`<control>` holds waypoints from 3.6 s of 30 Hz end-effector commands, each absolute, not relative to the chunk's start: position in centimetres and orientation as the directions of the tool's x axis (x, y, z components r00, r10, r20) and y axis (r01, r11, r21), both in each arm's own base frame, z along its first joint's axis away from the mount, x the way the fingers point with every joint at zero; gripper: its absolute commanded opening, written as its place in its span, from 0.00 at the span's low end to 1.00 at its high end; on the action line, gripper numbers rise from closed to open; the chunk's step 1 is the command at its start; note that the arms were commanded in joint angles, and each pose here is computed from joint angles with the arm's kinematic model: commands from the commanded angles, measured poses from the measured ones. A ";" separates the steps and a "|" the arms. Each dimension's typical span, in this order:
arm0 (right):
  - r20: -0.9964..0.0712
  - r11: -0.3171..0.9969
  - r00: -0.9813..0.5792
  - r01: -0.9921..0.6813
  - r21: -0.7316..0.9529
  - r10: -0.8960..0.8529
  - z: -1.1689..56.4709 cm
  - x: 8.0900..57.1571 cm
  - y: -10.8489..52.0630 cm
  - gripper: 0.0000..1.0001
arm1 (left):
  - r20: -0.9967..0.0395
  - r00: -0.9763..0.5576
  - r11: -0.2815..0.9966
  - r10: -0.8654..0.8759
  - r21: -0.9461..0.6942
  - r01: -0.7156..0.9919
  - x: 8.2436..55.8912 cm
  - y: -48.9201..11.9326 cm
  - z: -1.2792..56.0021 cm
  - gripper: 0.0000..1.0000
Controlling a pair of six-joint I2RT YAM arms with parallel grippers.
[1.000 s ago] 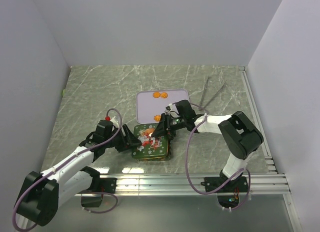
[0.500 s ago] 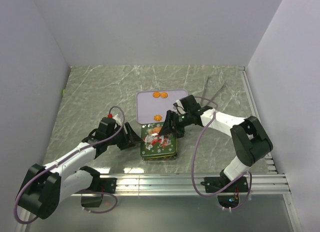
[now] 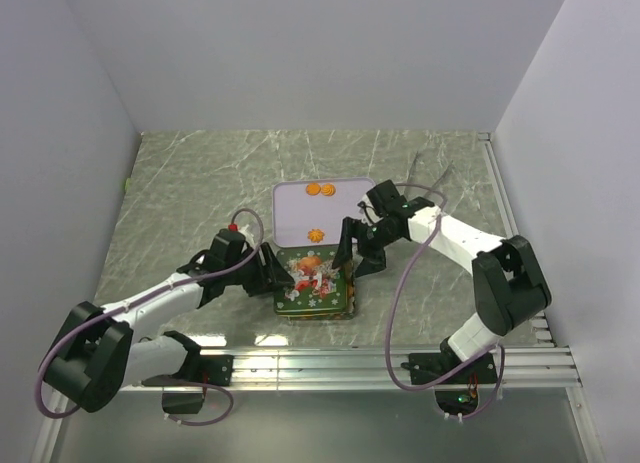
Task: Pack the cookies
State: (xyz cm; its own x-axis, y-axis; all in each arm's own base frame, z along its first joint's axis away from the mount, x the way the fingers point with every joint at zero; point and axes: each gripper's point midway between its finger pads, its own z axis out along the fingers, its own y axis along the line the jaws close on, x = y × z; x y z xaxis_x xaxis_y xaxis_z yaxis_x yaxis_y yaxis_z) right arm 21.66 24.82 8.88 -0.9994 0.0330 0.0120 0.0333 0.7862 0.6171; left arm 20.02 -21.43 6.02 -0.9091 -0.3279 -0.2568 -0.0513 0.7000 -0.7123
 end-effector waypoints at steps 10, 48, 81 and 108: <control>-0.197 0.904 -0.963 0.088 0.418 0.185 11.5 24.0 16.8 0.74 | -0.321 -0.894 0.686 -0.313 -0.727 0.020 22.0 -23.3 8.4 0.63; 0.141 0.754 -0.990 0.113 0.647 0.027 1.6 19.3 25.0 0.26 | -0.315 -0.907 0.713 -0.280 -0.700 0.023 20.8 -23.6 7.6 0.63; -0.208 0.931 -0.963 0.092 0.354 0.174 9.6 23.3 16.8 0.21 | -0.342 -0.904 0.780 -0.257 -0.625 0.015 21.5 -22.9 7.9 0.67; 0.257 0.529 -0.965 0.244 0.813 0.049 2.6 17.4 25.5 0.03 | -0.353 -0.909 0.792 -0.221 -0.609 0.043 21.1 -24.1 8.2 0.66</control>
State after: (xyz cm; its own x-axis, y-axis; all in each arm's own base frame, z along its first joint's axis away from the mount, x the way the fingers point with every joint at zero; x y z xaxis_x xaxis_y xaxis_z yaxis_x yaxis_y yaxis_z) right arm 17.67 26.28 7.32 -0.9744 -0.0358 0.2221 0.1833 0.4462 0.8760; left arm 20.19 -23.14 6.47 -0.9243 -0.2205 -0.3115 0.0029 0.8122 -0.5834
